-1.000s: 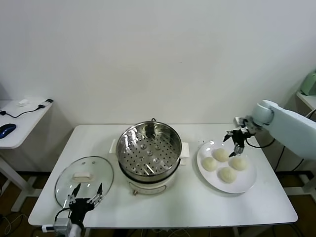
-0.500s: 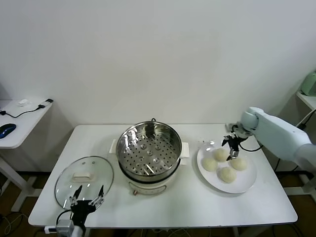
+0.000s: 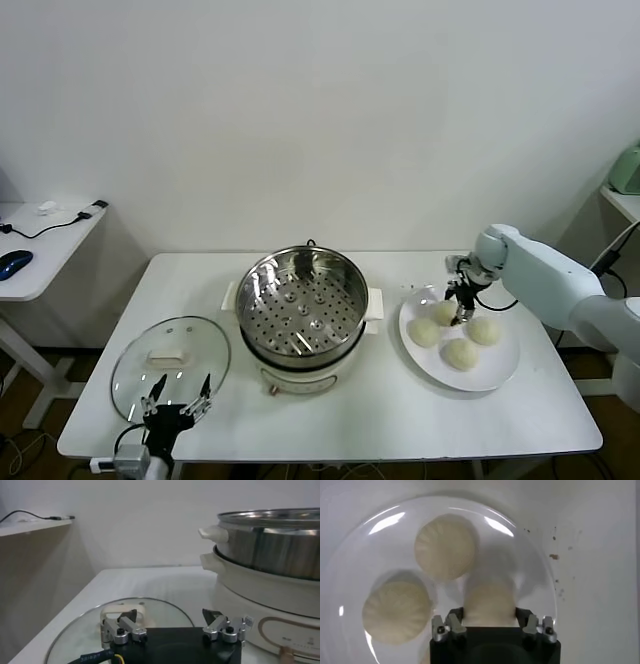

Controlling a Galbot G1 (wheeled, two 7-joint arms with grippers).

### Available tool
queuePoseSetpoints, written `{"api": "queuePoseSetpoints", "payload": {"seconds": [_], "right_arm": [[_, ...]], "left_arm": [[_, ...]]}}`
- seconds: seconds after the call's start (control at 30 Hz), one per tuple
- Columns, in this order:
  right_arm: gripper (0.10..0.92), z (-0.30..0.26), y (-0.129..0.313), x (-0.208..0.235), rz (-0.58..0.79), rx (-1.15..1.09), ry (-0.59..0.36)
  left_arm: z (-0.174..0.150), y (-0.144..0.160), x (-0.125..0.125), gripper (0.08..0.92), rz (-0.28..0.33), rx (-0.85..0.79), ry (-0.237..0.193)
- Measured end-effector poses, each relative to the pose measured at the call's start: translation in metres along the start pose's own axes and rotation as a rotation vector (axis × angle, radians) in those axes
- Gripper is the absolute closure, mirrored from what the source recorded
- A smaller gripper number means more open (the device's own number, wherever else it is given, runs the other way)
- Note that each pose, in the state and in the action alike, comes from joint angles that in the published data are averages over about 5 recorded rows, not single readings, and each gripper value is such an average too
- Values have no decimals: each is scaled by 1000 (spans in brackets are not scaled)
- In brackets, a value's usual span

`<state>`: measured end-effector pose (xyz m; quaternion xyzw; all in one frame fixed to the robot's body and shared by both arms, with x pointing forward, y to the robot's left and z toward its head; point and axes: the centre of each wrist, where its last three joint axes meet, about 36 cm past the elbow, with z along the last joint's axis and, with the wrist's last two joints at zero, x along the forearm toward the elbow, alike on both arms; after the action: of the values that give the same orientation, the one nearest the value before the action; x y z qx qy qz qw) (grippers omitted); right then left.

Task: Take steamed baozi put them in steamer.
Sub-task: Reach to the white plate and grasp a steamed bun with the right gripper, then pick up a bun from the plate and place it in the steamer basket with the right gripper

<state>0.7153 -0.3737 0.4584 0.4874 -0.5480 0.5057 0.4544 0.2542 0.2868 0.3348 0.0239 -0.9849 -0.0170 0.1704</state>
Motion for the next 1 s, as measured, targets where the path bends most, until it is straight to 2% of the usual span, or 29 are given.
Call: {"api": "queuePoseSetpoints", "payload": {"seconds": [0.17, 0.33, 0.53, 0.67, 0.8, 1.0], "right_arm": [[377, -8, -7, 29, 14, 48, -1], [377, -39, -24, 95, 59, 169, -10], [377, -110, -36, 193, 132, 382, -58], [377, -175, -26, 237, 148, 563, -110], [378, -240, -5, 251, 126, 767, -141], [377, -301, 18, 235, 78, 1047, -135]], "left_arm": [[1, -1, 2, 177, 2, -2, 4], [-2, -6, 3, 177, 12, -3, 3], [-6, -11, 3, 177, 24, -8, 0], [-7, -13, 4, 177, 29, -10, 1], [-7, -15, 5, 177, 32, -8, 1], [-6, -17, 6, 177, 29, -3, 3]]}}
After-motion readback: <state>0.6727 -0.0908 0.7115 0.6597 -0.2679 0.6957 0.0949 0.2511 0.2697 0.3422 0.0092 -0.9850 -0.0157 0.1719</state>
